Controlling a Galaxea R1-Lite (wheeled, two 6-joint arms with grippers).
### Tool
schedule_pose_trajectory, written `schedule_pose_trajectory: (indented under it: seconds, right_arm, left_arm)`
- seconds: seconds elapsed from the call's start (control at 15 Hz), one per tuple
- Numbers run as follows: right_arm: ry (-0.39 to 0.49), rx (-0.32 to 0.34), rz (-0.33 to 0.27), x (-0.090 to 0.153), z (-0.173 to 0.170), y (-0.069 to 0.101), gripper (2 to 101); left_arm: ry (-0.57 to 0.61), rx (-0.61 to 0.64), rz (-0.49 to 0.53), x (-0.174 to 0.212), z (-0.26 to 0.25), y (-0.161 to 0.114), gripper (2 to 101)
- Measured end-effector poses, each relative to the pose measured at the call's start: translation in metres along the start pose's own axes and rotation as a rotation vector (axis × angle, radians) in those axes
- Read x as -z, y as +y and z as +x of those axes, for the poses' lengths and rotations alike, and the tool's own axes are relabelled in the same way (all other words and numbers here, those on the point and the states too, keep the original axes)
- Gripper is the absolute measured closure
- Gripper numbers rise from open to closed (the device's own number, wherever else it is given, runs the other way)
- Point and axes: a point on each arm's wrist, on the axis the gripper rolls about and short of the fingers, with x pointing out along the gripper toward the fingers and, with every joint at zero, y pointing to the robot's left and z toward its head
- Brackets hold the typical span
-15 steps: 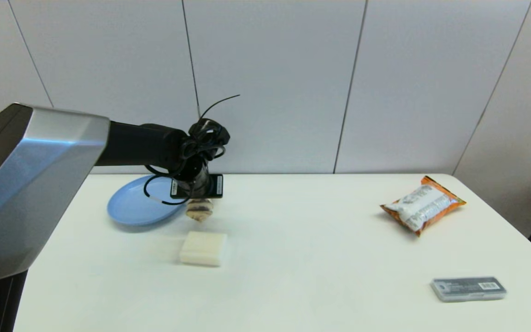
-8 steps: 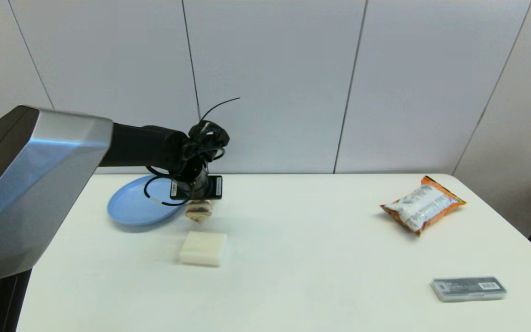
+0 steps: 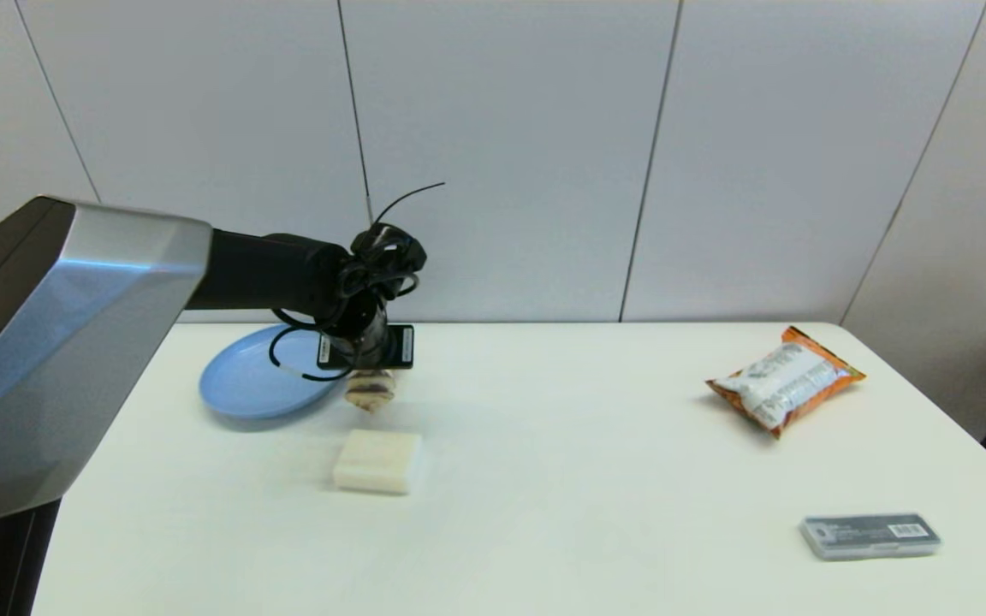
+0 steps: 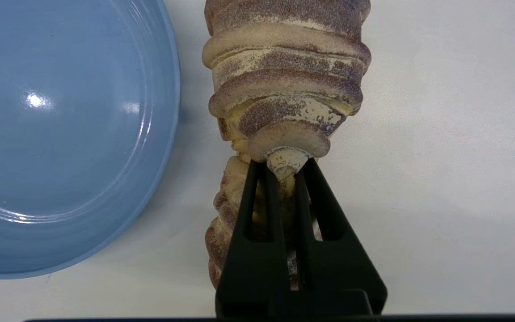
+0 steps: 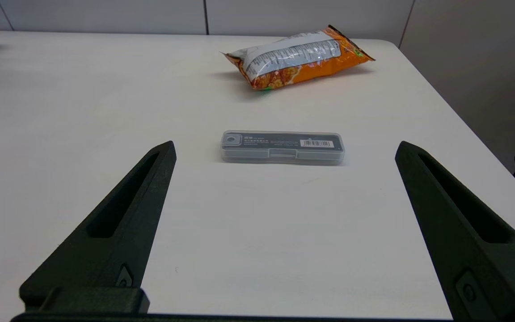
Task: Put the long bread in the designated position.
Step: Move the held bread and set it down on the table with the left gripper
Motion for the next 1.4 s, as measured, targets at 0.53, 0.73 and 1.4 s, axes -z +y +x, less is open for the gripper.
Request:
schedule_pose_trajectory:
  seconds: [0.53,0.73,1.4]
  right_arm:
    - [0.0,0.0,0.0,0.0,0.0,0.0,4.8]
    - [0.0,0.0,0.0,0.0,0.0,0.0,4.7]
    - [0.0,0.0,0.0,0.0,0.0,0.0,4.6]
  left_arm:
    - [-0.003,0.002,0.005,-0.0016,-0.0011,0.0004,68.1]
    - [-0.004,0.003,0.005,-0.0017,-0.0011,0.0003,48.3]
    - [-0.007,0.003,0.013,-0.0025,-0.0011,0.0009,17.5]
